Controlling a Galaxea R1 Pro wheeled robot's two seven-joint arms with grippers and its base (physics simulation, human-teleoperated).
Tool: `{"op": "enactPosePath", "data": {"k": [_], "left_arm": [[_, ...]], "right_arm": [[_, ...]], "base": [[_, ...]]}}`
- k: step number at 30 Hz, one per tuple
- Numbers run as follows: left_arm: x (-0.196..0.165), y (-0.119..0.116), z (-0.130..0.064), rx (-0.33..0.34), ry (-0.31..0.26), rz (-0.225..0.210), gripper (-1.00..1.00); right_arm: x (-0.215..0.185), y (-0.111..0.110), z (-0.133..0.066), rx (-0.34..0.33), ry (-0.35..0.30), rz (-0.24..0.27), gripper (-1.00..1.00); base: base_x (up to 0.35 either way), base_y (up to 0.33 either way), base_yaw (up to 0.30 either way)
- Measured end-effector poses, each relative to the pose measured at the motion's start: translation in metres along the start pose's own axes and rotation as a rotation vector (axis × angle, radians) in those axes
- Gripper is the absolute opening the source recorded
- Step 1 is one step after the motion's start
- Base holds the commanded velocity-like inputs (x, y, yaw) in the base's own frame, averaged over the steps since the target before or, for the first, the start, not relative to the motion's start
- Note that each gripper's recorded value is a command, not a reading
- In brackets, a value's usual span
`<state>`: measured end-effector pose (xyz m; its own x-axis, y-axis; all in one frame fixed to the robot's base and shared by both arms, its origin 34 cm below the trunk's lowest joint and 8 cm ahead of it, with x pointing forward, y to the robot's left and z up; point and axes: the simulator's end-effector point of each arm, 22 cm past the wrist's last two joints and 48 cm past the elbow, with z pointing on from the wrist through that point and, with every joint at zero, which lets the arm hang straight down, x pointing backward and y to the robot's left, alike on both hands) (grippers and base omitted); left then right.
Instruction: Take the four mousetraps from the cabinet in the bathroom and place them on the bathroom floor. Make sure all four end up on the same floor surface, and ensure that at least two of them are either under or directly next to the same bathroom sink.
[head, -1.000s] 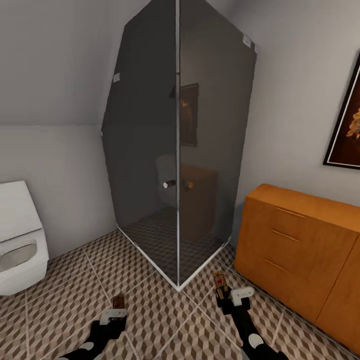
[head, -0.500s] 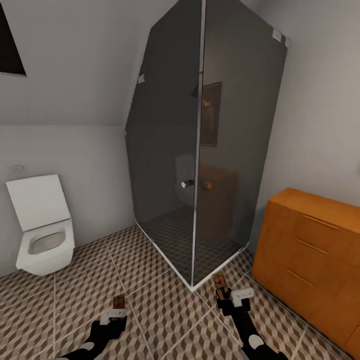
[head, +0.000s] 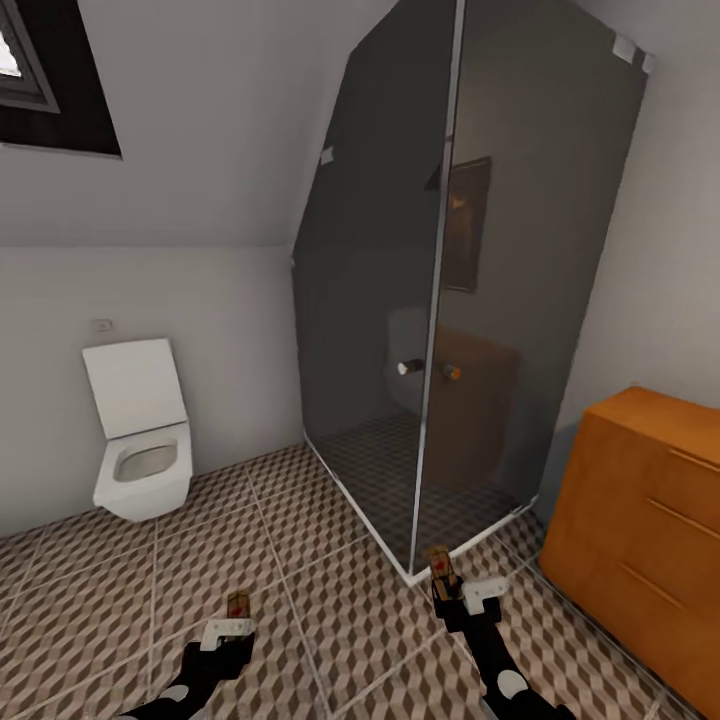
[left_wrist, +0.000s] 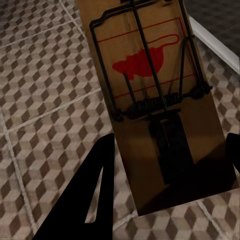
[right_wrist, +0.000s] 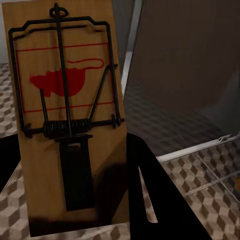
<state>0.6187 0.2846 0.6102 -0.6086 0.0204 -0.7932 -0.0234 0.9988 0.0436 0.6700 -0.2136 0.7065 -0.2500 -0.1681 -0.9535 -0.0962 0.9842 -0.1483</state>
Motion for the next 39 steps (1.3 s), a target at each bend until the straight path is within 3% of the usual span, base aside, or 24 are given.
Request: {"op": "enactPosePath", "data": {"k": [26, 39], "left_arm": [[0.007, 0.0, 0.002, 0.0, 0.014, 0.001, -1.0], [0.011, -0.001, 0.002, 0.002, 0.021, 0.0, -1.0]], "right_arm": [[0.016, 0.001, -0.002, -0.003, 0.034, -0.004, -1.0], [0.02, 0.002, -0.002, -0.005, 0.041, -0.004, -1.0]], "base": [[0.0, -0.058, 0.265], [0.0, 0.293, 0.264]]}}
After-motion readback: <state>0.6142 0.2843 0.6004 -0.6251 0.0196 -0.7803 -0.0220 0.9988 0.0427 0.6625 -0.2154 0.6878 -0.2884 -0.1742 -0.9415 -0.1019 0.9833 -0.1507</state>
